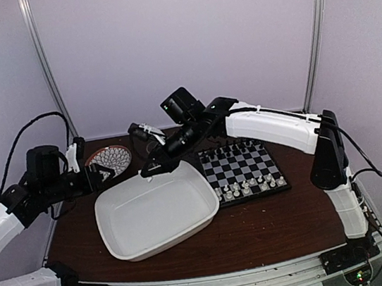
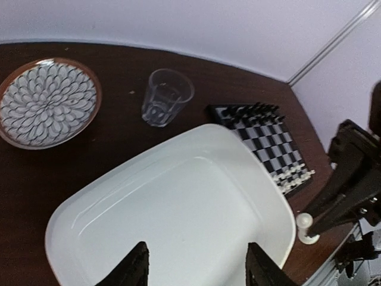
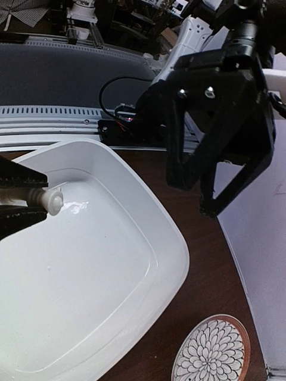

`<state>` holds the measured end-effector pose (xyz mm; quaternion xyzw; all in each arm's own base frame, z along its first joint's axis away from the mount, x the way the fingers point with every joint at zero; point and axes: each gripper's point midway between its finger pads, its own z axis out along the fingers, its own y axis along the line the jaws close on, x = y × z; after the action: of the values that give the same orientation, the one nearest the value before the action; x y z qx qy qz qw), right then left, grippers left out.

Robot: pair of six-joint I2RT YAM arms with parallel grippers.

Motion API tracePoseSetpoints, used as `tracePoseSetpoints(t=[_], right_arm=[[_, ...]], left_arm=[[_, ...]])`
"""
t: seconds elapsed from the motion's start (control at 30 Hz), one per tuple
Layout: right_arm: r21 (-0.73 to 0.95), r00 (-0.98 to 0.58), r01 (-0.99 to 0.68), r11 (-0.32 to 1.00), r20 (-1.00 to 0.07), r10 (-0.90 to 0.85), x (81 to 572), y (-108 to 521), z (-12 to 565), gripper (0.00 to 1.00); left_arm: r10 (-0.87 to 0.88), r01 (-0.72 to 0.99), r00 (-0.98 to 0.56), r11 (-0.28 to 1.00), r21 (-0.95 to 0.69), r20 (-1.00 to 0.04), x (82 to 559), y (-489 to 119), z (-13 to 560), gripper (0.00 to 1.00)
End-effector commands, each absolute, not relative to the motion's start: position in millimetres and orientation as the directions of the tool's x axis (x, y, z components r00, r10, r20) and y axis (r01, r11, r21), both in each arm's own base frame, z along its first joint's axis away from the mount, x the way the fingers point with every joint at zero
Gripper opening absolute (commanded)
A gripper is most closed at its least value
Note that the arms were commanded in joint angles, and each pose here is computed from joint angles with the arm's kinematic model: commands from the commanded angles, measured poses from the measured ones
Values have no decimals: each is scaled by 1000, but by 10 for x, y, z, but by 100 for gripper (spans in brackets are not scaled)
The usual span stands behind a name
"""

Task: Set up the chess pieces on the board
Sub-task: Pass from the right arm to the left

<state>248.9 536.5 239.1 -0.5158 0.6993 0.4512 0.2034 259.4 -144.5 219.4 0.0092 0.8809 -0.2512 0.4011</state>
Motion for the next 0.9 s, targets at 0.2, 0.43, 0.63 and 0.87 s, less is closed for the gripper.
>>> tracePoseSetpoints(t=[0.2,0.43,0.63,0.87], right_arm=[[507,-504,-858,85,-797,-334,2818,5205,3192,0],[526,-525,-846,91,-790,-317,2847,5217,3211,0],[547,-542,-834,76,-783,-306,2831,5227,3237,1],[554,-546,-830,70,-778,-310,2810,5220,3213,1]], left_arm=[[-241,661,-509,507,-554,-827,2575,-2378,2801,60],[-220,764,-505,337,-551,-835,2431,-2767,2942,61],[-254,742,-541,306,-597,-802,2554,-2887,2945,57],[-287,754,-519,289,-589,-805,2590,-2899,3055,43]])
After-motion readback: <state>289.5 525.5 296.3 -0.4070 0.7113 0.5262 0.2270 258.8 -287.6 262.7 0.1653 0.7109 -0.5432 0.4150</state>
